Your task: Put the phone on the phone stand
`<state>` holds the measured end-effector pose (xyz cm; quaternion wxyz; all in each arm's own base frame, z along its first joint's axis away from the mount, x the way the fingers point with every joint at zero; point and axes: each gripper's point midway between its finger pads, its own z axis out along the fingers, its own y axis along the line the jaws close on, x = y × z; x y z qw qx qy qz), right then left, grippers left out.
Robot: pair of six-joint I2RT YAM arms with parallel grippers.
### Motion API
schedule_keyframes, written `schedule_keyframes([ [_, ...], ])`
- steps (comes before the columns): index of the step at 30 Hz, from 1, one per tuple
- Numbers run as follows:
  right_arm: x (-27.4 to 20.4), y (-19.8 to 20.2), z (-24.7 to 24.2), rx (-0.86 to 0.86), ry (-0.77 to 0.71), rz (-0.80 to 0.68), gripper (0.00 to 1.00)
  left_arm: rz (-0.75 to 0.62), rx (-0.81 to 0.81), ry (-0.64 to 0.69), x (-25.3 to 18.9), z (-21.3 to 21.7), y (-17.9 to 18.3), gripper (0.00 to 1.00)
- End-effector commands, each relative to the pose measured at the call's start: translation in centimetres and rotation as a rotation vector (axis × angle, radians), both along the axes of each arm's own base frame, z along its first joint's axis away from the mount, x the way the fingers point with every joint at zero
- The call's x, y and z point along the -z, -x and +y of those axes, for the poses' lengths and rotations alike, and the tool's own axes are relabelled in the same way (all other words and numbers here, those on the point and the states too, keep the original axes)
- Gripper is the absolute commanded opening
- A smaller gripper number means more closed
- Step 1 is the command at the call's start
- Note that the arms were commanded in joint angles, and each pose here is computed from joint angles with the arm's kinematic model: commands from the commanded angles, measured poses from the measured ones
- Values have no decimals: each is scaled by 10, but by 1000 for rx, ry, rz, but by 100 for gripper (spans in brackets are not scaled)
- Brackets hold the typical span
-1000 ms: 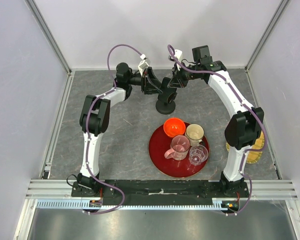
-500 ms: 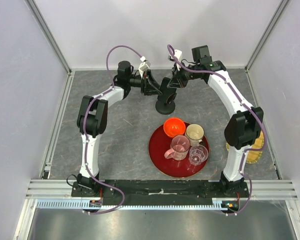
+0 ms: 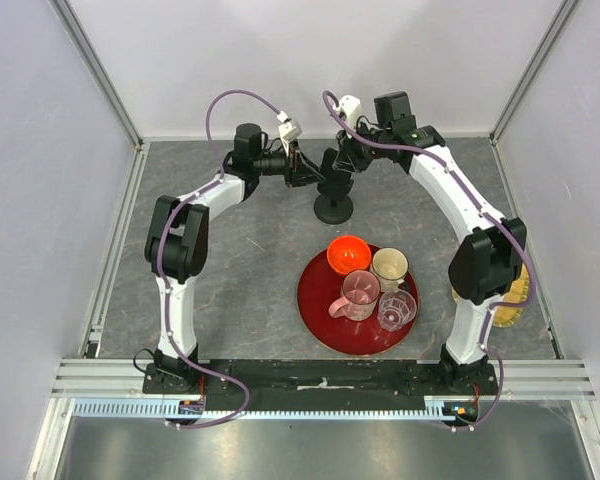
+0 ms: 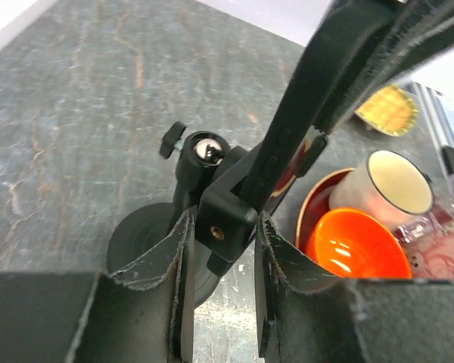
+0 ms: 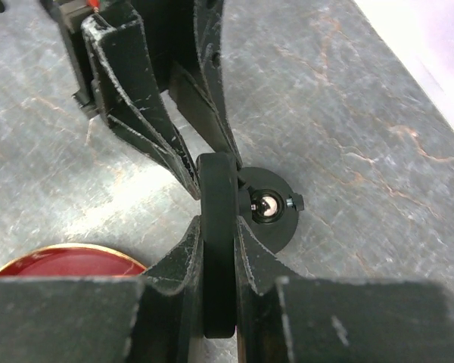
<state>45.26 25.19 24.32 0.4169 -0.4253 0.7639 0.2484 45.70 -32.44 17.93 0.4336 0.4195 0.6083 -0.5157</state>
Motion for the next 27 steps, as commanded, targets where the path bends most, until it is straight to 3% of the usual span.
schedule_keyframes([
  [1, -28, -17, 2, 226, -66, -85, 0, 25, -380, -157, 28, 3, -42, 2],
  [8, -23, -27, -8, 351, -70, -75, 0, 4, -401, -151, 21, 2, -41, 2],
  [14, -18, -25, 0, 287, -78, -66, 0, 0, -350, -137, 16, 5, -36, 2],
  [17, -17, -28, 0, 276, -88, -55, 0, 6, -336, -78, 8, 19, -31, 18],
  [19, -18, -27, 2, 266, -97, -50, 9, -11, -348, -55, -3, 25, -28, 24],
  [20, -20, -26, 2, 269, -102, -48, 21, -11, -359, -48, -3, 28, -29, 27],
  [22, -24, -26, -3, 292, -105, -50, 35, -10, -360, -45, -5, 29, -28, 29],
  [23, -27, -26, -5, 315, -120, -38, 50, -7, -351, -41, -7, 28, -26, 30],
  [27, -36, -31, -21, 385, -173, -3, 62, -12, -354, -32, -10, 29, -25, 31],
])
